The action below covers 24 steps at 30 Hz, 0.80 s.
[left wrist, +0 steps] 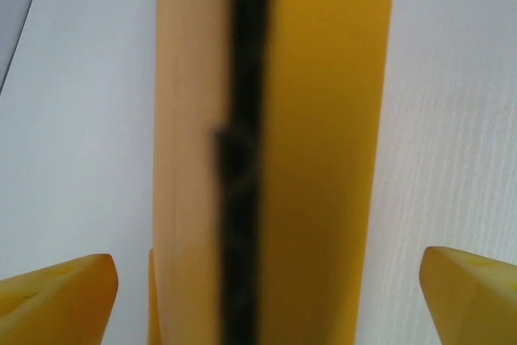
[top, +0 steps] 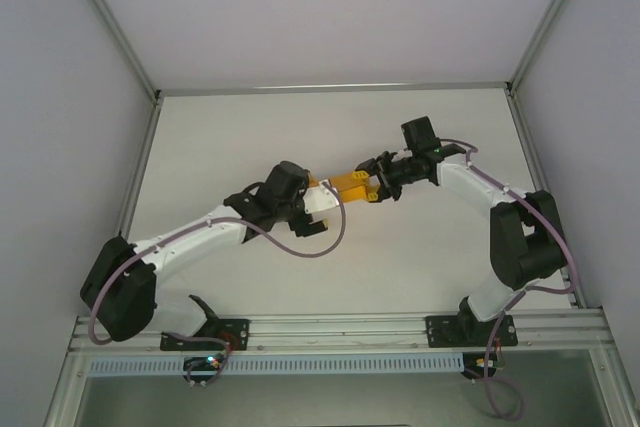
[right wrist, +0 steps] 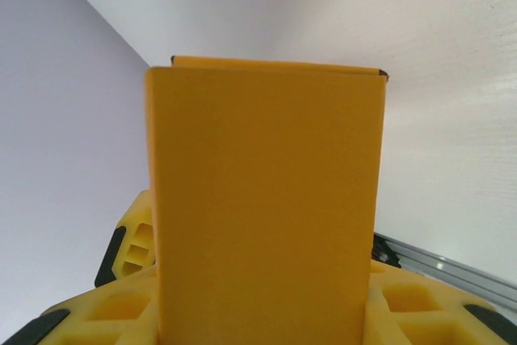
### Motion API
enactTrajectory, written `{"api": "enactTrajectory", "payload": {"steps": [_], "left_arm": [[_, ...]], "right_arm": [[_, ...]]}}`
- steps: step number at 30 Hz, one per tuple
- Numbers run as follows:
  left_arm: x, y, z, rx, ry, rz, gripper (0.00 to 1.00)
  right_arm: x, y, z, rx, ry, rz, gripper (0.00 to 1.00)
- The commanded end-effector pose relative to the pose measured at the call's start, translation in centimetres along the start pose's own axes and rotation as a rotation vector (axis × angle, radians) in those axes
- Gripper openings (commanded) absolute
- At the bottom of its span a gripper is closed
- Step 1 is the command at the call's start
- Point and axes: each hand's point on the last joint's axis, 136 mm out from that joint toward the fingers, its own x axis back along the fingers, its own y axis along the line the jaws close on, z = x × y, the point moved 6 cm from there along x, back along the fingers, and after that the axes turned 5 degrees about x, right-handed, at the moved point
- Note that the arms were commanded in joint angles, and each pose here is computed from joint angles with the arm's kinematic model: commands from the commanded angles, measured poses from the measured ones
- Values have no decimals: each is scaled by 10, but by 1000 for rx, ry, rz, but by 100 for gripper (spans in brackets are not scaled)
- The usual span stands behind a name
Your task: Assemble paper box
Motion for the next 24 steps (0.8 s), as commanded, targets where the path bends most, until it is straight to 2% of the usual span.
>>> {"api": "enactTrajectory", "payload": {"steps": [1,2,5,9,12,13,15,17,18,20,24], "left_arm": [[2,11,-12,-14,-20,-27,82],[1,12,-12,-10,-17,-26,75],[0,14,-11,-10,-1,-28,60],[-1,14,-11,-9,-3,-20,54],[0,12,-12,-8,-14,-3,49],[0,12,-12,-10,-13,1,44],[1,12,-11,-10,-12,8,41],[1,11,-9,-6,-3,18,40],[0,10,-7,-7,1,27,40],[0,7,-5,1,7,55,40],[0,3,1,28,19,111,38]], "right_arm": [[4,7,14,-34,109,-32,34],[4,7,15,-38,126,-34,36],[2,5,15,-39,146,-37,37],[1,5,14,-38,153,-38,44],[0,6,13,-31,149,-38,44],[0,7,13,-27,146,-40,44],[1,7,12,-24,143,-39,56],[2,7,11,-11,130,-37,62],[4,6,11,-5,115,-33,71],[12,3,6,26,46,-15,81],[47,6,-8,222,-192,29,88]]}}
